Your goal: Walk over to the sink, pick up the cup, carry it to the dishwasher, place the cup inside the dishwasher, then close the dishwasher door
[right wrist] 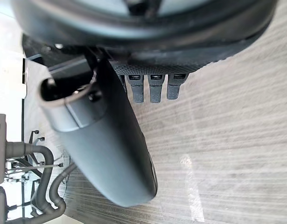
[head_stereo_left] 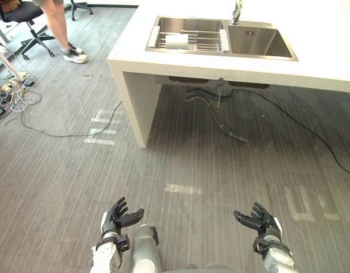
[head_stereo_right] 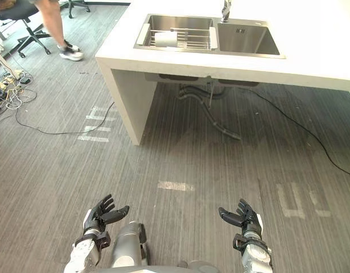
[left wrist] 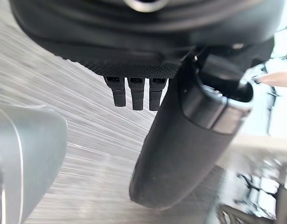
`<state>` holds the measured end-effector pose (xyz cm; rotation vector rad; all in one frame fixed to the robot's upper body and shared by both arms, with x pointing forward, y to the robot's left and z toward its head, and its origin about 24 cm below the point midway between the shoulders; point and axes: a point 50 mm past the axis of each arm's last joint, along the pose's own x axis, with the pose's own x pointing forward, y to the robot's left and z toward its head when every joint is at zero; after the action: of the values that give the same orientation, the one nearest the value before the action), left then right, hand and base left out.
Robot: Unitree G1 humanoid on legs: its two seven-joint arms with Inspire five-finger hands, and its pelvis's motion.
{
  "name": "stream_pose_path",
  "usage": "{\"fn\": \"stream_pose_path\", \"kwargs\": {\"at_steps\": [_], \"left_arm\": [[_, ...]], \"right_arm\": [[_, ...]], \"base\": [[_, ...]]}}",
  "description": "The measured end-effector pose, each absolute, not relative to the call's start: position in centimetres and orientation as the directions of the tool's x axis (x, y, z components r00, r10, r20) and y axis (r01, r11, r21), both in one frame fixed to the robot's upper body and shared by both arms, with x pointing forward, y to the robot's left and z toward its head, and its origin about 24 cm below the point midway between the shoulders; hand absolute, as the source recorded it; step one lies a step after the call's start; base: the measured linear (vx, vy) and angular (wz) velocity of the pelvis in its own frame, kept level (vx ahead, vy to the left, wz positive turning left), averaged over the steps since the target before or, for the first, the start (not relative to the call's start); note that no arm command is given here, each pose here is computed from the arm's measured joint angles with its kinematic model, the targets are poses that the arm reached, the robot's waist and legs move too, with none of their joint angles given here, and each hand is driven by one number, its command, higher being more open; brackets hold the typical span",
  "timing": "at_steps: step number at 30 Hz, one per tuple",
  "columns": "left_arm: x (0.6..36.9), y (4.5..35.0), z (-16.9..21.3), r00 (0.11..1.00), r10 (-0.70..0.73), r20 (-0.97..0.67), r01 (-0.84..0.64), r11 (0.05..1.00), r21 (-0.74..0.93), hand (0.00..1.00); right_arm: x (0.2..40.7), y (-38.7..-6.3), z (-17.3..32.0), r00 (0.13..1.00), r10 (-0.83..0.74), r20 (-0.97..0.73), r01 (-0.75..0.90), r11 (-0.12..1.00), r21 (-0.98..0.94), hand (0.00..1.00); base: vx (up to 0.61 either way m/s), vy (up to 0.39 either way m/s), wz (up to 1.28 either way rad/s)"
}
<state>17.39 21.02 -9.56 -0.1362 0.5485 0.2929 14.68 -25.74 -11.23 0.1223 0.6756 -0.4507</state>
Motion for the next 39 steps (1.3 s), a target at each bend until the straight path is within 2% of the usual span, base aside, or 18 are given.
{"fn": "stream_pose_path", "kwargs": {"at_steps": [3,6,8,10,12,16,19,21,24,29,35,39], "left_arm": [[19.5,20.7,-6.4,0.886,0.255,-0.387,-0.315,0.944,-0.101,0.90],[21.5,19.2,-1.2,0.965,0.206,-0.161,-0.231,0.961,-0.155,0.90],[22.1,18.3,1.7,0.986,0.165,-0.033,-0.168,0.971,-0.168,0.90],[22.6,17.6,5.3,0.983,0.137,0.126,-0.113,0.977,-0.182,0.90],[22.5,17.4,7.3,0.967,0.149,0.209,-0.108,0.975,-0.196,0.90],[21.6,17.3,11.9,0.881,0.168,0.443,-0.077,0.973,-0.216,0.90],[21.5,17.4,12.7,0.848,0.197,0.492,-0.094,0.969,-0.227,0.90],[21.8,17.6,11.8,0.863,0.221,0.453,-0.143,0.969,-0.201,0.90],[22.3,17.1,11.1,0.880,0.205,0.428,-0.157,0.977,-0.146,0.90],[22.3,16.2,11.4,0.884,0.132,0.448,-0.126,0.991,-0.043,0.90],[22.8,15.7,13.8,0.828,0.007,0.561,-0.141,0.970,0.197,0.90],[23.1,15.4,13.6,0.841,-0.121,0.528,-0.127,0.904,0.409,0.90]], "right_arm": [[14.0,-25.2,-12.2,0.645,-0.362,-0.673,0.458,0.888,-0.039,0.90],[12.6,-25.4,-12.6,0.608,-0.380,-0.697,0.492,0.870,-0.046,0.90],[12.1,-25.0,-12.9,0.597,-0.376,-0.709,0.498,0.867,-0.040,0.90],[12.2,-24.1,-13.1,0.609,-0.347,-0.713,0.477,0.879,-0.020,0.90],[12.4,-23.4,-13.0,0.628,-0.323,-0.708,0.454,0.891,-0.005,0.90],[12.6,-22.6,-12.2,0.680,-0.300,-0.669,0.428,0.903,0.030,0.90],[12.1,-23.1,-12.1,0.674,-0.313,-0.669,0.432,0.902,0.012,0.90],[11.3,-24.5,-12.5,0.637,-0.330,-0.697,0.420,0.906,-0.045,0.90],[11.0,-25.1,-12.5,0.630,-0.336,-0.700,0.405,0.911,-0.073,0.90],[10.7,-25.5,-11.4,0.676,-0.342,-0.653,0.380,0.921,-0.090,0.90],[11.3,-26.3,-11.0,0.694,-0.343,-0.633,0.366,0.925,-0.099,0.90],[10.3,-24.1,-12.3,0.662,-0.300,-0.687,0.390,0.921,-0.027,0.90]], "base": [[0.55,0.206,-0.25],[0.56,0.202,0.17],[0.58,0.187,0.00],[0.51,0.098,-0.02],[0.47,0.028,-0.11],[0.45,-0.112,0.04],[0.50,-0.283,0.27],[0.55,-0.291,0.23],[0.59,-0.343,0.25],[0.37,-0.195,0.03],[0.27,0.080,-0.19],[0.15,0.112,-0.03]]}}
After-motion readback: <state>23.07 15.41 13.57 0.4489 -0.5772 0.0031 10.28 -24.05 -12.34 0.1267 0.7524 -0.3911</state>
